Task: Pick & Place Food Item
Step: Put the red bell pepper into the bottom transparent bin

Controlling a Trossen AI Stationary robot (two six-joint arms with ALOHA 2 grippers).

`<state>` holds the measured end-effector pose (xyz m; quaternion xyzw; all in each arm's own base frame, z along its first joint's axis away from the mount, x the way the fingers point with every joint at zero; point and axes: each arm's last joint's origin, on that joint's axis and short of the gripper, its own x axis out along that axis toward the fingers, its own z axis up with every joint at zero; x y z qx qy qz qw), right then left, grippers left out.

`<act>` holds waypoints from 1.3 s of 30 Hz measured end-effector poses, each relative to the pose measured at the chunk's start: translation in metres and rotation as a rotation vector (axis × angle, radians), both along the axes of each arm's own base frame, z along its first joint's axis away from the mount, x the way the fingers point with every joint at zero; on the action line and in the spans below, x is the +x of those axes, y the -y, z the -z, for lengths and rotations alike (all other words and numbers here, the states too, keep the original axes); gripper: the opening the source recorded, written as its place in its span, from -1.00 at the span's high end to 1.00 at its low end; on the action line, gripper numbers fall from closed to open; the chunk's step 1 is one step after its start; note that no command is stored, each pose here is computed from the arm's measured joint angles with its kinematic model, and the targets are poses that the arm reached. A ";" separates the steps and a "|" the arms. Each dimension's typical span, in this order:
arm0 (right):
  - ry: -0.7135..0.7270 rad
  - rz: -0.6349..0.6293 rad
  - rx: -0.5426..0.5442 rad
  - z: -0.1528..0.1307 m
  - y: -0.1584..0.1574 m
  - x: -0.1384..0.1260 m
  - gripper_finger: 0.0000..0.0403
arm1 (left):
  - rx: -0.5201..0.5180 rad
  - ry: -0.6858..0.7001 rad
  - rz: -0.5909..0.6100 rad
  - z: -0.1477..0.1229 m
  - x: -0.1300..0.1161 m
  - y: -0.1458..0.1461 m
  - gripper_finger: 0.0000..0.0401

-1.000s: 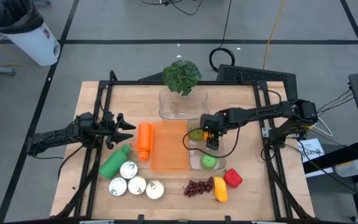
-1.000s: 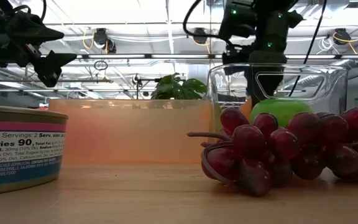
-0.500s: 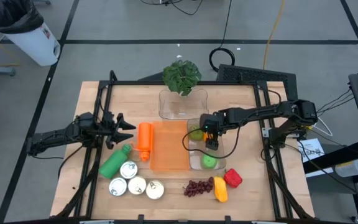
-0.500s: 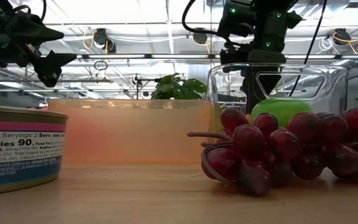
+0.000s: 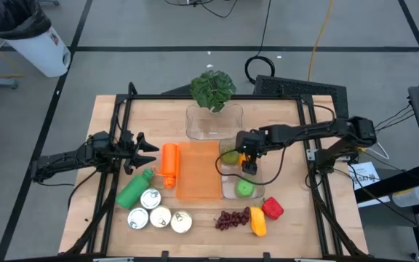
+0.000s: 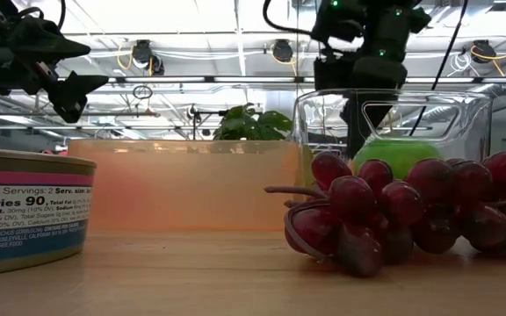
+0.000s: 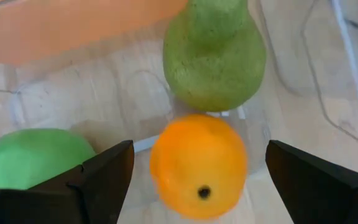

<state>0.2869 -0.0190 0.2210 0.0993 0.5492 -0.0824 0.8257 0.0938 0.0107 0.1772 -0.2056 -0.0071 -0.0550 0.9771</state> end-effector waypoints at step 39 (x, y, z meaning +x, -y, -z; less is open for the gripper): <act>-0.142 0.286 0.225 -0.032 -0.174 -0.107 -0.69 | 0.001 0.000 0.000 0.000 0.000 0.000 -0.21</act>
